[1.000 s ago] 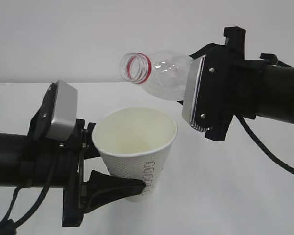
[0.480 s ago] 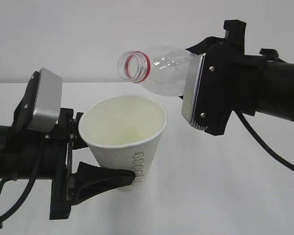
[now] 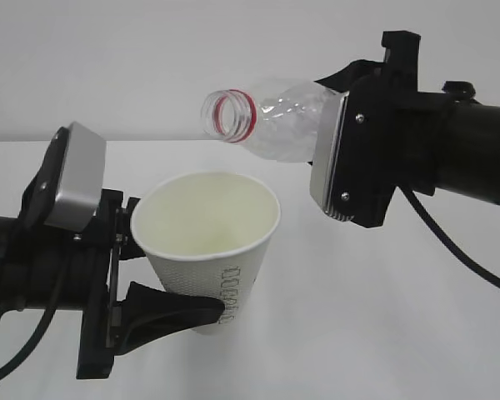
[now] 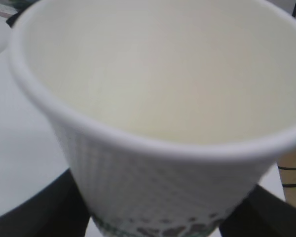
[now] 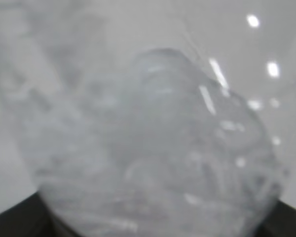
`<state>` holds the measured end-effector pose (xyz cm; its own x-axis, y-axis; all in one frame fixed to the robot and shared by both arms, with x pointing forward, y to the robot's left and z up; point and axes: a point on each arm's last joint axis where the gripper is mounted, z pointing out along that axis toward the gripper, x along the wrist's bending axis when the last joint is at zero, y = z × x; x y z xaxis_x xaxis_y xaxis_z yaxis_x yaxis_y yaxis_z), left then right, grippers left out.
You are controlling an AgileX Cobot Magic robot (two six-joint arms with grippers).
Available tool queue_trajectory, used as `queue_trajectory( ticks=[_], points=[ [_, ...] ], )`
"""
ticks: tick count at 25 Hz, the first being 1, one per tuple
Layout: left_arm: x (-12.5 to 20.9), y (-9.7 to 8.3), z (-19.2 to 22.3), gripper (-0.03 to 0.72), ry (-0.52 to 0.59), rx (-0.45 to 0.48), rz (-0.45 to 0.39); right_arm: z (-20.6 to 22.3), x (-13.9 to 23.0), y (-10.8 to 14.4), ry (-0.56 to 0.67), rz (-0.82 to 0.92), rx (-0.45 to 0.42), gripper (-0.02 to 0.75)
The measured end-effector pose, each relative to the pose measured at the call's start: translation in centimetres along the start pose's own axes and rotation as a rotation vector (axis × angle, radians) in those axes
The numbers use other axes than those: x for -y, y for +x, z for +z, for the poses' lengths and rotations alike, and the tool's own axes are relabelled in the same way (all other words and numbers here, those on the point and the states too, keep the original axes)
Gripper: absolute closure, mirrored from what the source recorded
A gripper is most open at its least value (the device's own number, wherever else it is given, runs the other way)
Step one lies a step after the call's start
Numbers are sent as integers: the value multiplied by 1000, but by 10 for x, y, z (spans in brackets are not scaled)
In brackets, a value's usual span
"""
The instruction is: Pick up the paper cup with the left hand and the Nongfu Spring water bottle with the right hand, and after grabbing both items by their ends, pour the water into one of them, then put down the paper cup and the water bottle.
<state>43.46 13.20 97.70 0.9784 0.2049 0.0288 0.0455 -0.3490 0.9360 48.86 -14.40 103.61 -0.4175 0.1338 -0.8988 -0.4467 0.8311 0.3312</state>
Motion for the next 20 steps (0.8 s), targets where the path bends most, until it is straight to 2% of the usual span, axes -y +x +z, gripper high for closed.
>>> queue_trajectory(
  ticks=[9, 20],
  points=[
    [0, 0, 0, 172, 0, 0, -7, 0, -2, -3, -22, -46, 38, 244],
    [0, 0, 0, 172, -3, -1, -18, 0, -2, -4, -21, -119, 40, 244]
  ],
)
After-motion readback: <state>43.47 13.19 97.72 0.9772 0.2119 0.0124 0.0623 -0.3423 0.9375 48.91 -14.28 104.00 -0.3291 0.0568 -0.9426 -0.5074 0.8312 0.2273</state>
